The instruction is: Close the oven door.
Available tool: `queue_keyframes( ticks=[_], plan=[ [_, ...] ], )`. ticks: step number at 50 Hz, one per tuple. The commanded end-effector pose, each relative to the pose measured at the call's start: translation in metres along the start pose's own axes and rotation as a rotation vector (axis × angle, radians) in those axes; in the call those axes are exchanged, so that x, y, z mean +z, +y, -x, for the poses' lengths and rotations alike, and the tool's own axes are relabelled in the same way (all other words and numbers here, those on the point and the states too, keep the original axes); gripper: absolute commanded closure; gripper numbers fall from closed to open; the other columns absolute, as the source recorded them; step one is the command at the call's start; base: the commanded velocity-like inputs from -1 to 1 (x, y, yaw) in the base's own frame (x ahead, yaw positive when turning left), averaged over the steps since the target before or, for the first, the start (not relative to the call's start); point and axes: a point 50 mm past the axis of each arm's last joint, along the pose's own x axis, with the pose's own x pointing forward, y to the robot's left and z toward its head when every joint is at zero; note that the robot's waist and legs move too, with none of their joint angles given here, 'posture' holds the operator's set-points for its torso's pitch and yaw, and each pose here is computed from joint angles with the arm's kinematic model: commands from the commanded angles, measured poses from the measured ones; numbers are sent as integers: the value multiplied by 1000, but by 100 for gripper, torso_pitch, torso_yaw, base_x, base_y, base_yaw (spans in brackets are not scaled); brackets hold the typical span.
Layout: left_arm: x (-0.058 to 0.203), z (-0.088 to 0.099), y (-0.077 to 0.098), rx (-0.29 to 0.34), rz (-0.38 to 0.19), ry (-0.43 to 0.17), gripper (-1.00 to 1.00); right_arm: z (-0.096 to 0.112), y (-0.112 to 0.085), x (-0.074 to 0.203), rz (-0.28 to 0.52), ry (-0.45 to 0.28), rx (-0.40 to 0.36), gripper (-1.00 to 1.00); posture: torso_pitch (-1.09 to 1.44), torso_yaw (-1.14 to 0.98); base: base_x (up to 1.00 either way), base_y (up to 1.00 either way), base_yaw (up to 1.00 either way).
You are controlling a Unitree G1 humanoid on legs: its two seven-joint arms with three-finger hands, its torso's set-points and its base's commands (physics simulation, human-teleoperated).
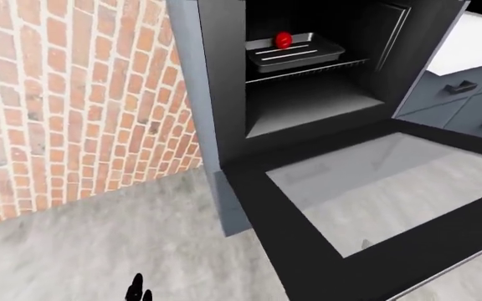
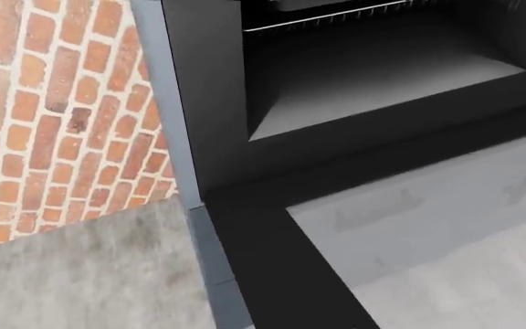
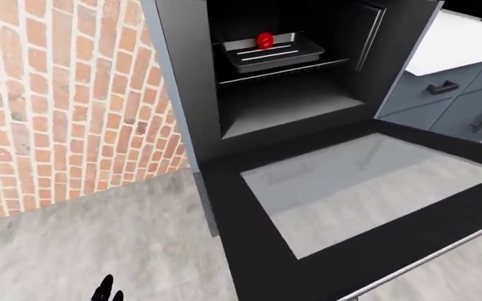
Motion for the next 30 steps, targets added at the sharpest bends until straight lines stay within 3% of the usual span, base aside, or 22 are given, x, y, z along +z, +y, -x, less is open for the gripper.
queue_keyframes(
  ticks=[1, 30],
  plan=[
    [10, -3, 6, 16, -13, -55, -100, -4, 2, 8, 8, -48, 13, -100, 0, 0, 0, 40, 0],
    [11, -3, 6, 14, -14, -55, -100, -5, 4, 9, 34, -56, 27, -100, 0, 0, 0, 31, 0]
  ],
)
